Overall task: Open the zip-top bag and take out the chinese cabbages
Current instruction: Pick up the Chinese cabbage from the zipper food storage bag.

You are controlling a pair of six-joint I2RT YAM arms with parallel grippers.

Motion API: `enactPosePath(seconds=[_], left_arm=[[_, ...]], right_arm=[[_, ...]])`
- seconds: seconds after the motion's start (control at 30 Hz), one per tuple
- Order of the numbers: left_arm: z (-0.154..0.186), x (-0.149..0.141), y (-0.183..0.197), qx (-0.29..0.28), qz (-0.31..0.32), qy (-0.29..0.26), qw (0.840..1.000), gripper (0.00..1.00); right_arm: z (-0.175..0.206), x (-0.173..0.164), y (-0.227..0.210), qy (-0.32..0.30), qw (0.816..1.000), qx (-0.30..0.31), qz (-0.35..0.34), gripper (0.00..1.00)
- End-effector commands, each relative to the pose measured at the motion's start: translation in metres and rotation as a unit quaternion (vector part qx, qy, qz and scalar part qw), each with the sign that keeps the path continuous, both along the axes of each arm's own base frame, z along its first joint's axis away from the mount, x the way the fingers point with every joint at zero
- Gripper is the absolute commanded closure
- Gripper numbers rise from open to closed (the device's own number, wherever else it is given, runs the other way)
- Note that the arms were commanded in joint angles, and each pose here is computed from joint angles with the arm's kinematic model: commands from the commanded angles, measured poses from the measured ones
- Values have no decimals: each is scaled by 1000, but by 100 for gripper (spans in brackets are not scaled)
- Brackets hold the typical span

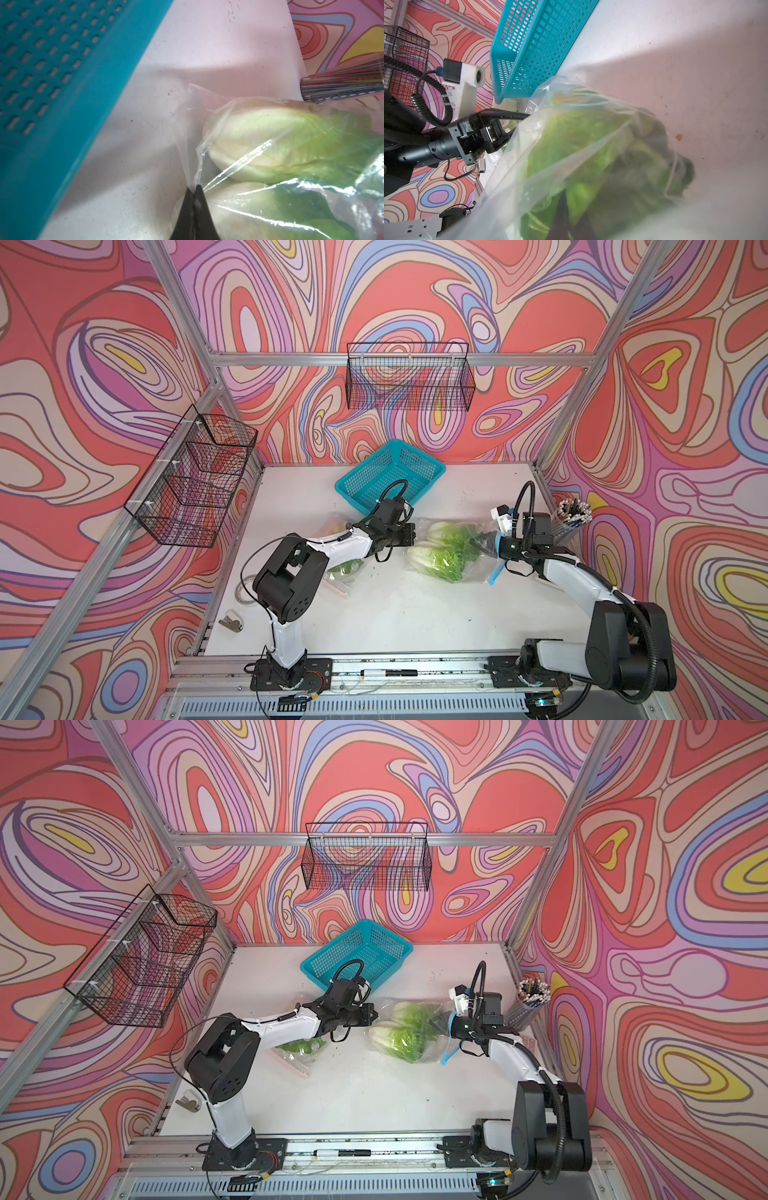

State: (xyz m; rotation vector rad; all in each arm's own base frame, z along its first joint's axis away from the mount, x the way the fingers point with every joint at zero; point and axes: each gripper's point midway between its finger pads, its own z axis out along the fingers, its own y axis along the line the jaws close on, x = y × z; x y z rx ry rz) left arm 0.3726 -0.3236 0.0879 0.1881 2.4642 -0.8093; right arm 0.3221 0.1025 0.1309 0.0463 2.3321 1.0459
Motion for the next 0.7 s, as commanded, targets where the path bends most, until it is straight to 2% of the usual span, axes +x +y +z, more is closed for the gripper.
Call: enactPosePath(seconds=[0.0,0.27,0.67], left_arm=[[-6,-2,30,70,23,-11,997,100],[-13,-8,46,120,17,-18,992,100],[-19,-9,63,172,17,-30,985,100]], right_arm=[[23,6,-3,-29,1000,-5,-9,100],[35,11,-6,-36,998,17,-39,100],[37,4,-28,-25,997,3,-72,100]])
